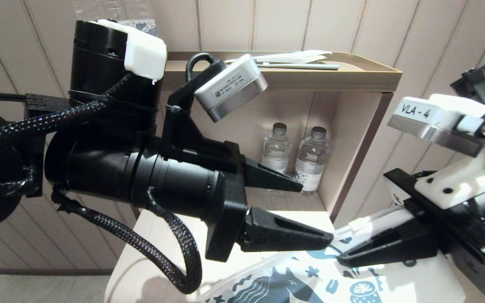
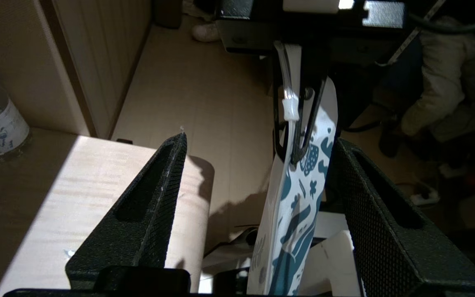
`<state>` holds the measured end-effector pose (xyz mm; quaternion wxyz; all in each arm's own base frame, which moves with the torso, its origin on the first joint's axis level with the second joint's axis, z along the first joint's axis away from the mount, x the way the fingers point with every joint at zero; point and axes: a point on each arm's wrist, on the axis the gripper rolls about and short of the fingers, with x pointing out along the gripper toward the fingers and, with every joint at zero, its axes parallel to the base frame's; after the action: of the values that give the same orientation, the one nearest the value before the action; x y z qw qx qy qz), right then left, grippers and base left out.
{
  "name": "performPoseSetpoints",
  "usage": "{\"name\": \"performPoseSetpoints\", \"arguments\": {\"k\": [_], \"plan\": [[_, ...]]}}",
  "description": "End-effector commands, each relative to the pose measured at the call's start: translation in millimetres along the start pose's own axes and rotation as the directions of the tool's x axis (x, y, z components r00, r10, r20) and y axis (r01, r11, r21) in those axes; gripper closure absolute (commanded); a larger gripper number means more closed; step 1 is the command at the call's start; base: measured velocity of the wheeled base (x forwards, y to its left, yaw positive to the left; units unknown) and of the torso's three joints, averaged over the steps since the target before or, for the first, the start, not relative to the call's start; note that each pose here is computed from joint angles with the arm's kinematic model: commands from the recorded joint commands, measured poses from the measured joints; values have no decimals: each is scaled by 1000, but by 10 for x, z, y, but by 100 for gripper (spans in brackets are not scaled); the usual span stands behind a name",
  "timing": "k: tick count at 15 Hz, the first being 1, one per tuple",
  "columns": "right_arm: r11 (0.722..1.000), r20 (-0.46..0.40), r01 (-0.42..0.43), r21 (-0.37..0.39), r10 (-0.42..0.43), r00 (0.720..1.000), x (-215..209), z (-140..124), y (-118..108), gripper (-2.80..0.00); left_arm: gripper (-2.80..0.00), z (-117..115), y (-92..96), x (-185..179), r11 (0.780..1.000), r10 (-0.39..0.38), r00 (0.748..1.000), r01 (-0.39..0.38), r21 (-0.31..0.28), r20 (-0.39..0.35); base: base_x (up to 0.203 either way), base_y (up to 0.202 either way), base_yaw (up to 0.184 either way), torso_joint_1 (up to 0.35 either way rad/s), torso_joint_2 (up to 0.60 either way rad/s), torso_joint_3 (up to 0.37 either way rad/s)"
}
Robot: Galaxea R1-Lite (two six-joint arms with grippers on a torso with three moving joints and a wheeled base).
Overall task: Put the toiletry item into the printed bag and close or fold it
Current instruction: Hand it to the other hand, then open the storage bag
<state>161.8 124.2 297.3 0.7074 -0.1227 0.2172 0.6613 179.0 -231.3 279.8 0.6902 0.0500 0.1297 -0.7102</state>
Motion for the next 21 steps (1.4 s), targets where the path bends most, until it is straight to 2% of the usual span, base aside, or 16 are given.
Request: {"name": "performPoseSetpoints", "arguments": {"k": [1, 7, 21], "plan": [[1000, 7, -6, -8, 6, 1000, -18, 0, 30, 0, -280, 10, 73, 83, 999, -4, 1000, 4, -45, 11, 0, 0, 0, 0, 0, 0], [1000, 5, -22, -12, 22, 1000, 14, -9, 60, 0, -280, -47, 124, 213, 997, -32, 999, 32, -75, 10, 0, 0, 0, 0, 0, 0], [1000, 12, -11, -10, 11, 1000, 70, -14, -40, 0, -280, -6, -6, 307, 994, -96, 995, 97, -54, 13, 0, 0, 0, 0, 0, 0]]}}
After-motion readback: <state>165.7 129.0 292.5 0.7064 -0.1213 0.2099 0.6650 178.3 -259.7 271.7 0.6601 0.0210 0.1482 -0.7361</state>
